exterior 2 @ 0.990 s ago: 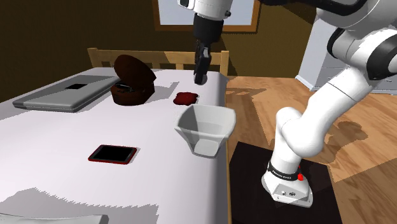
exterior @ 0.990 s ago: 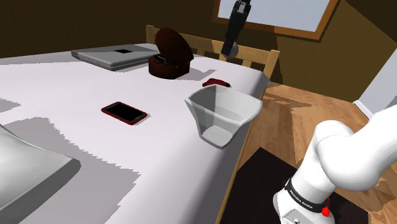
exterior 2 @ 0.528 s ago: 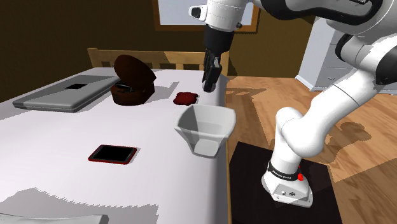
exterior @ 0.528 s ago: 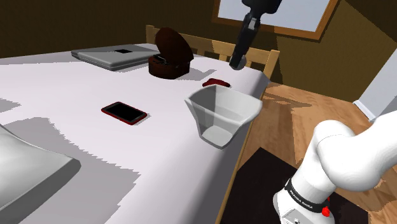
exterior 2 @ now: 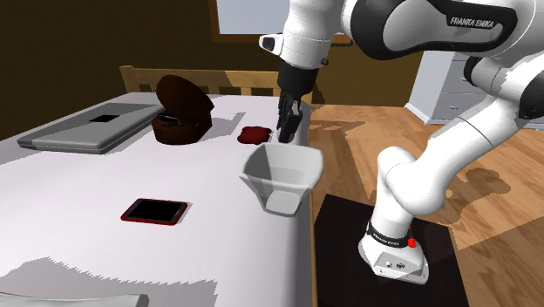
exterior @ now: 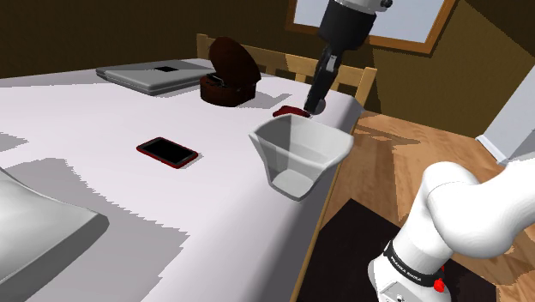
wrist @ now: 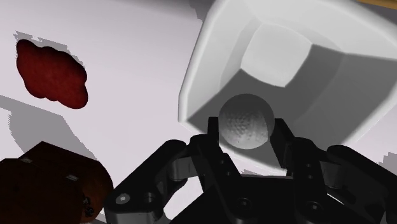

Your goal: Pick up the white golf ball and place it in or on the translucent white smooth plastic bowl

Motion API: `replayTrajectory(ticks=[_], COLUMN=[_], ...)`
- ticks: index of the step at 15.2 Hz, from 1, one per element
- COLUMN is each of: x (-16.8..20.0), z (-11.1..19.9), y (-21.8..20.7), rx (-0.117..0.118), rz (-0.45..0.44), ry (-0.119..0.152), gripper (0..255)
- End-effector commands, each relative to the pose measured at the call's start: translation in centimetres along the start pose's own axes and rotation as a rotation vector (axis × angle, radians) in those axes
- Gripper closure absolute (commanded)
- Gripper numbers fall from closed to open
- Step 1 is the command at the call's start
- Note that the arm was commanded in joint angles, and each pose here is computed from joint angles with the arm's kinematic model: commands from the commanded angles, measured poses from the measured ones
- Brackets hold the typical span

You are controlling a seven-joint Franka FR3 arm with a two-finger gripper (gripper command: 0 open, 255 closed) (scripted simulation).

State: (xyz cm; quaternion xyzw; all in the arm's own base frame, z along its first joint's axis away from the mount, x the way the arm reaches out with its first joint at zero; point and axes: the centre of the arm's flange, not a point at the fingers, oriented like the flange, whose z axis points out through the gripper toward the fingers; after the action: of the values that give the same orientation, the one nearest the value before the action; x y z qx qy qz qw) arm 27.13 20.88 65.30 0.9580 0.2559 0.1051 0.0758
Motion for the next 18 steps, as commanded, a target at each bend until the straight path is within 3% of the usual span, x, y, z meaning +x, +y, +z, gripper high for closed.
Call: replayTrajectory(ticks=[1,8,9,14,18], x=[-0.1,-0.1,-0.1,-0.1,-0.1], z=[0.8,0.8,0.8,0.8,-4.2], y=[-0.1,-0.1,-0.1,-0.1,-0.1], rx=[0.0,0.0,0.0,0.0,0.0], rz=[0.0,0.0,0.0,0.0,0.0], ry=[0.001,0.001,0.001,0.001,0.001], gripper=[255,255,0,0,0])
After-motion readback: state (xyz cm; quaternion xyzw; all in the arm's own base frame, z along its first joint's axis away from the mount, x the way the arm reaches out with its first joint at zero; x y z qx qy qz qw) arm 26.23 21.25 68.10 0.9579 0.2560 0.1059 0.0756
